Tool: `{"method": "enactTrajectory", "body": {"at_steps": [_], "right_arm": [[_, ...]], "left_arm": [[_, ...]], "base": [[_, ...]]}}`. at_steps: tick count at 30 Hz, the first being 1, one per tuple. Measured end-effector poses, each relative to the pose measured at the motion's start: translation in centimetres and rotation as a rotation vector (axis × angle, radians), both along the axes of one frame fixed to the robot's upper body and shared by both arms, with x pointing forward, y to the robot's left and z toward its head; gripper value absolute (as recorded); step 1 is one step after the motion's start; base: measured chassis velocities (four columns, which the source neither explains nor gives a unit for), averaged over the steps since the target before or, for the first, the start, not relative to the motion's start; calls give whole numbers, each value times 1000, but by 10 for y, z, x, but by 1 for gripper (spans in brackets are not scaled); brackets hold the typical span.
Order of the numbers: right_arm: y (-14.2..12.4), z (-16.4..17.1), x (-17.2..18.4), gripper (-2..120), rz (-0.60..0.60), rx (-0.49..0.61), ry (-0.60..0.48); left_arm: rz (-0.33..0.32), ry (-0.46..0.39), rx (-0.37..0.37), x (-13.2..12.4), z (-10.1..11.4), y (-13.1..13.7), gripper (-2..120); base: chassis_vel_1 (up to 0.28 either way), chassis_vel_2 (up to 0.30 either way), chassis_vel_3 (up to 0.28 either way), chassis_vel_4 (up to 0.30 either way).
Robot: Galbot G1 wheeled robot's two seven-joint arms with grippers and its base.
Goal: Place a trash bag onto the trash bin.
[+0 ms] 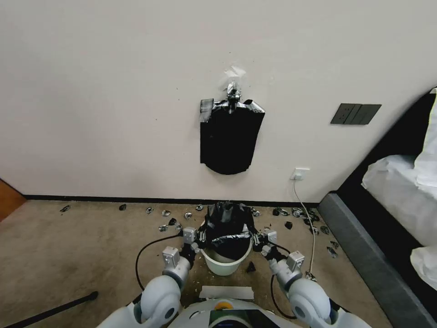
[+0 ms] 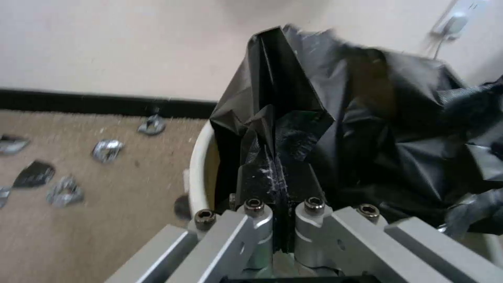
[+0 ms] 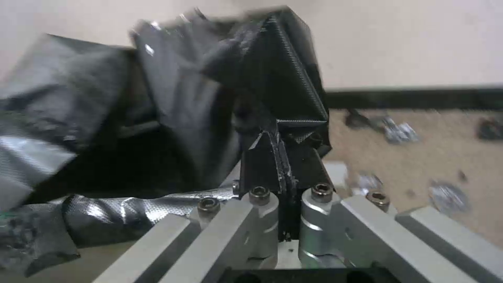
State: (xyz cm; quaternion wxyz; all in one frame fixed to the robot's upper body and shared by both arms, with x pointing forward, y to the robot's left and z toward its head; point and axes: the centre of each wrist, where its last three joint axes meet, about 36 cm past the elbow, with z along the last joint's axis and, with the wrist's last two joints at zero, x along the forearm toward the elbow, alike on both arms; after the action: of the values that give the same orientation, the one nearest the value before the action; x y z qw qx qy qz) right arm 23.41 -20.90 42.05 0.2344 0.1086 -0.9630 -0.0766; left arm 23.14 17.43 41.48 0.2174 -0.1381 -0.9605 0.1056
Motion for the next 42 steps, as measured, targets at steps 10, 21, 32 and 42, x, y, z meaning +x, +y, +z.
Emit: {"method": "enactTrajectory", "body": {"at_steps": [10,21,32,42], "right_arm": [[9,24,-16,0,-14,-58,187],[11,42,-13,0,-21,-46,309],[11,22,-13,0,-6,-59,385],[10,1,-1,0,-7,-79,421]], "left_arm": [[13,33,4,-21,6,-6,0],[27,70,38,-36,14,6,0],[42,184,41,-62,-5,2,0],[71,186,54,-46,-18,6,0]], "base": [[0,0,0,0],[0,0,0,0],[0,0,0,0],[0,0,0,0]]}}
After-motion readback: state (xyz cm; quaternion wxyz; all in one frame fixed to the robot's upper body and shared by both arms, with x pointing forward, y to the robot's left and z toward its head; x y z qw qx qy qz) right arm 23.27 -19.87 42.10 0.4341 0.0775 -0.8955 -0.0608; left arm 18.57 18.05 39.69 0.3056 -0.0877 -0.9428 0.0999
